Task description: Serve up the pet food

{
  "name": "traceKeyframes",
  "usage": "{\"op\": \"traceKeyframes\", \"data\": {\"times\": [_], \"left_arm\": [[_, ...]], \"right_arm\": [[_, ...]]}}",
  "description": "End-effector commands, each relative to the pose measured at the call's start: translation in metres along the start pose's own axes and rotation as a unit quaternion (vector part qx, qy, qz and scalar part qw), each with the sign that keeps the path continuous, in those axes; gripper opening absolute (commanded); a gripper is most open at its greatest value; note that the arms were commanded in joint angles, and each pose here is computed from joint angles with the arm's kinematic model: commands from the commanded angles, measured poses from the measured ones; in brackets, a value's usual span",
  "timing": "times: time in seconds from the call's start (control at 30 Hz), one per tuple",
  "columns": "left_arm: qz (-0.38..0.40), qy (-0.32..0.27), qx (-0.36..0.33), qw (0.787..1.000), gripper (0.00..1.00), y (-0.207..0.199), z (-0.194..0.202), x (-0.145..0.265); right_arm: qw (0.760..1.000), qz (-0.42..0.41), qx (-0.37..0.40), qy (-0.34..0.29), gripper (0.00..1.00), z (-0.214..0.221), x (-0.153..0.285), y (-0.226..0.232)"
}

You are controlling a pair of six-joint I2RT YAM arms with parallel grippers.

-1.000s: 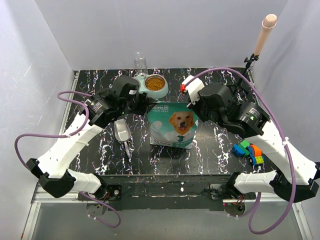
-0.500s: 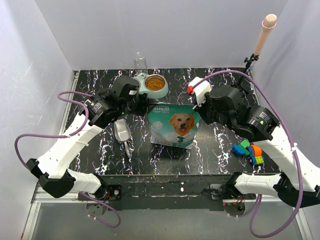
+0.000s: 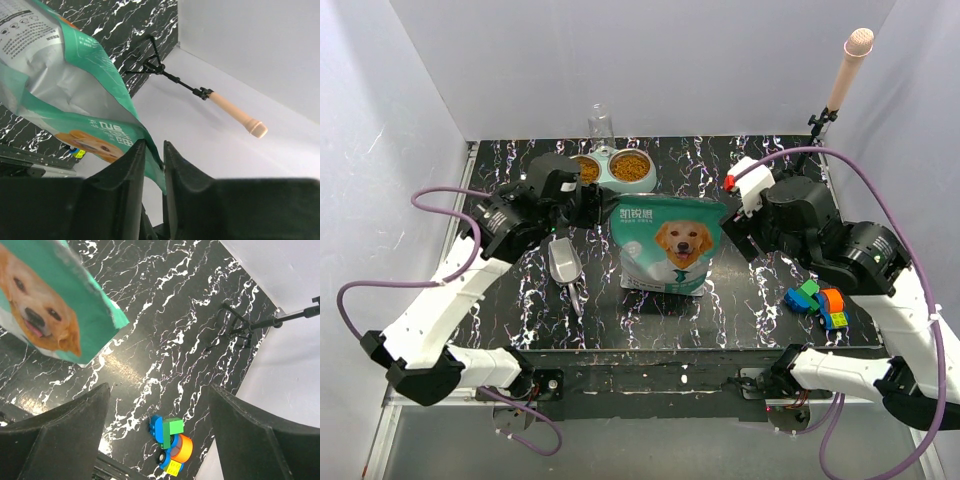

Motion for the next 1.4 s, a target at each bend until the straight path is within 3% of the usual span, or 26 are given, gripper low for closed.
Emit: {"op": "traceKeyframes", "data": {"times": [0.0,0.1,0.27,0.47,0.57,0.67,0.87,1.0,1.2,1.37], "left_arm": [[0.067,-0.023,0.018,0.997,0.24,-0.021,-0.015,0.027],[0.069,-0.022,0.019,0.997,0.38,-0.022,-0.015,0.027],[0.078,-0.024,0.014,0.997,0.54,-0.026,-0.016,0.031],[0.14,-0.006,-0.018,0.99,0.62,-0.047,-0.015,0.069],[0.221,-0.015,-0.045,0.974,0.69,-0.072,-0.02,0.103],[0.284,-0.067,-0.1,0.951,0.75,-0.091,-0.035,0.137],[0.302,-0.164,-0.26,0.902,0.79,-0.107,-0.052,0.161],[0.294,-0.202,-0.346,0.868,0.81,-0.109,-0.06,0.17],[0.303,-0.223,-0.406,0.833,0.86,-0.113,-0.065,0.187],[0.306,-0.231,-0.408,0.828,0.89,-0.111,-0.07,0.196]], "right_arm": [[0.999,-0.025,0.0,-0.04,0.86,-0.009,0.008,0.002],[0.996,-0.049,-0.008,-0.076,0.87,-0.021,0.012,0.007],[0.992,-0.058,-0.029,-0.105,0.88,-0.031,0.017,0.008],[0.982,0.027,-0.126,-0.137,0.89,-0.038,0.047,-0.025],[0.965,0.083,-0.194,-0.153,0.89,-0.03,0.072,-0.046],[0.956,0.11,-0.228,-0.151,0.9,-0.016,0.09,-0.057],[0.942,0.173,-0.266,-0.112,0.91,0.003,0.108,-0.074],[0.94,0.16,-0.268,-0.137,0.91,-0.002,0.119,-0.077],[0.914,0.168,-0.312,-0.199,0.91,-0.003,0.138,-0.088],[0.901,0.166,-0.334,-0.221,0.92,-0.002,0.15,-0.091]]}}
Point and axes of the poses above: each gripper's point midway between its finger pads, its own x axis back along the fingers, its own y axis along the line the jaws close on, z = x × y, the point moved 4 cm from there along x, back along the fingers, and after that the axes turned 3 degrees about x, right-handed, at the moved point
